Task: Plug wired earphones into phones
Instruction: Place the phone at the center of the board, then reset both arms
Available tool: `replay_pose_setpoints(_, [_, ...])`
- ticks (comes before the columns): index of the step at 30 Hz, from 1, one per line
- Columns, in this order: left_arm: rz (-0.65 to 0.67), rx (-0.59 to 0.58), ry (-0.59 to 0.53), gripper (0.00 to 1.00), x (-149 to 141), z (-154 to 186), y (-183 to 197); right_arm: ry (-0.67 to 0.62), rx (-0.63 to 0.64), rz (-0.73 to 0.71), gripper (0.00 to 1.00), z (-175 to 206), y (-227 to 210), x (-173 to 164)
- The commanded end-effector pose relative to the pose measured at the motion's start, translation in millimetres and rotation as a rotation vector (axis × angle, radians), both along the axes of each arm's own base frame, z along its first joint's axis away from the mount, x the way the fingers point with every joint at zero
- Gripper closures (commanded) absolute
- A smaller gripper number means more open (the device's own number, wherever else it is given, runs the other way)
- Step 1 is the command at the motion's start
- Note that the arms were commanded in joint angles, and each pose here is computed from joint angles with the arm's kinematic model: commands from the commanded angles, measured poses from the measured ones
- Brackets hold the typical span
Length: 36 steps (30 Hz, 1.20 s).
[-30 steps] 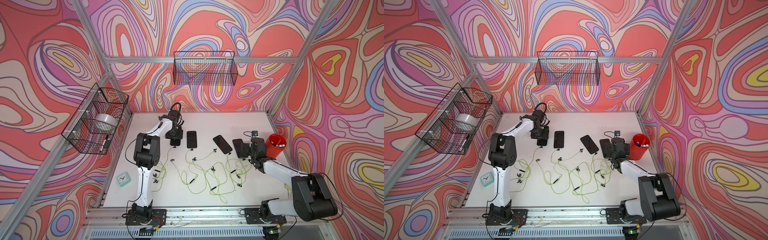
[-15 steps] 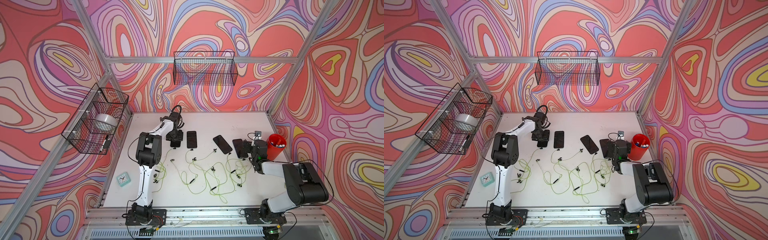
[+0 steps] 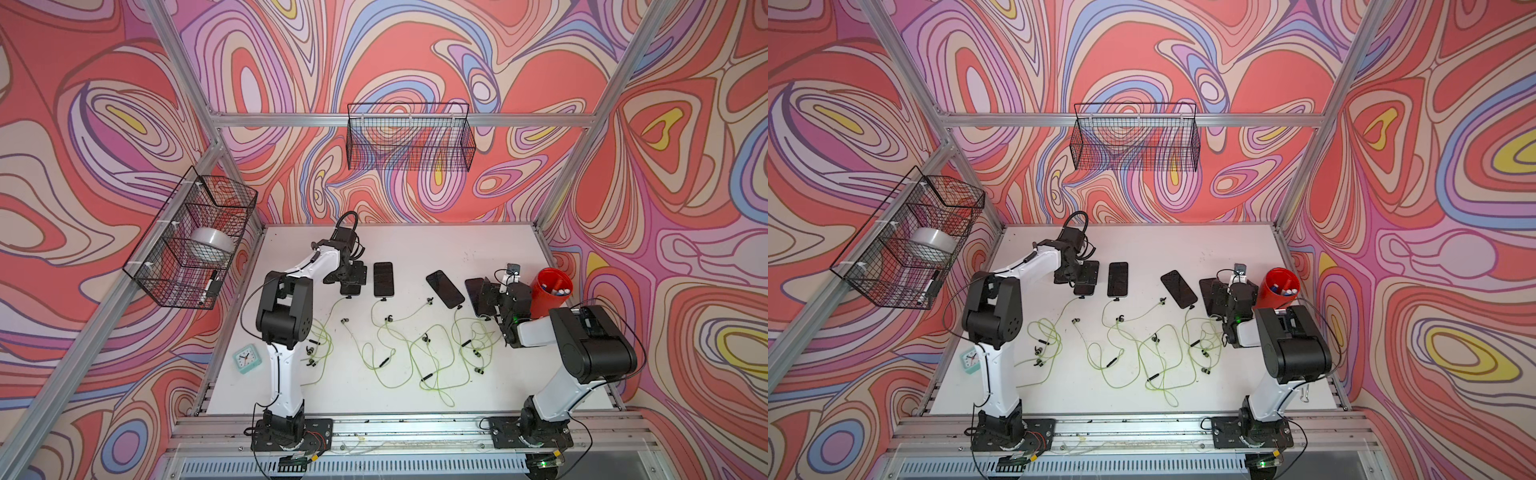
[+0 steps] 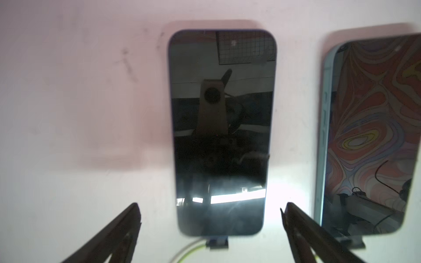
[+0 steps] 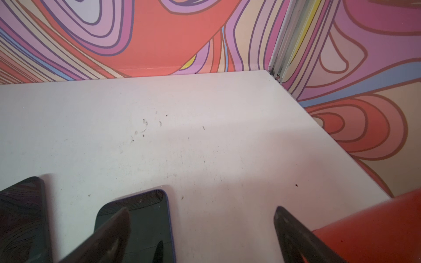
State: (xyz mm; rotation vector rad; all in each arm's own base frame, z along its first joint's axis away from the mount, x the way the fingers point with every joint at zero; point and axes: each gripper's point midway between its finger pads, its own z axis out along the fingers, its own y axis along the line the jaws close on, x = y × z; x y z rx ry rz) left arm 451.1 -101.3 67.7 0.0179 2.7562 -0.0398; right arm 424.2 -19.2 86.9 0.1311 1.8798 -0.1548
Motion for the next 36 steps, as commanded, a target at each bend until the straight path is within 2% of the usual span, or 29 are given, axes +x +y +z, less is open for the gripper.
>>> replay_pose_setpoints(1, [0.129,0.028,-0.351,0.00,11.7,73.7,31.3,-0.043,0.019,0.007,0.02,7.0,0.5,1.5])
replay_pose_setpoints(5, [0.253,0.146,-0.556,0.00,-22.9,91.1,81.1,-0.042,0.019,0.008,0.02,6.9,0.4,1.3])
replay_pose_setpoints(8, [0.364,0.227,-0.626,0.00,-55.7,77.4,115.7,-0.044,0.020,0.008,0.02,7.3,0.4,1.5])
replay_pose_setpoints(14, [0.339,0.265,-0.704,0.00,-92.2,40.6,128.0,-0.042,0.019,0.009,0.02,6.7,0.7,1.3])
replay_pose_setpoints(16, [0.341,0.261,-0.712,0.00,-90.7,41.7,129.9,-0.042,0.020,0.007,0.02,6.6,0.5,1.4])
replay_pose_setpoints(19, [0.322,0.223,-0.787,0.02,-83.6,46.6,127.5,-0.039,0.020,0.008,0.02,6.1,0.9,1.5])
replay_pose_setpoints(25, [0.253,0.237,-0.754,0.04,-69.5,42.8,125.5,-0.045,0.020,0.007,0.02,7.6,0.3,1.5])
replay_pose_setpoints(31, [0.281,0.215,-0.852,0.08,-69.3,41.1,139.1,-0.043,0.019,0.007,0.02,7.1,0.4,1.2])
replay_pose_setpoints(36, [0.211,0.149,-0.809,0.09,-60.9,27.4,129.9,-0.045,0.019,0.007,0.02,7.6,0.1,1.5])
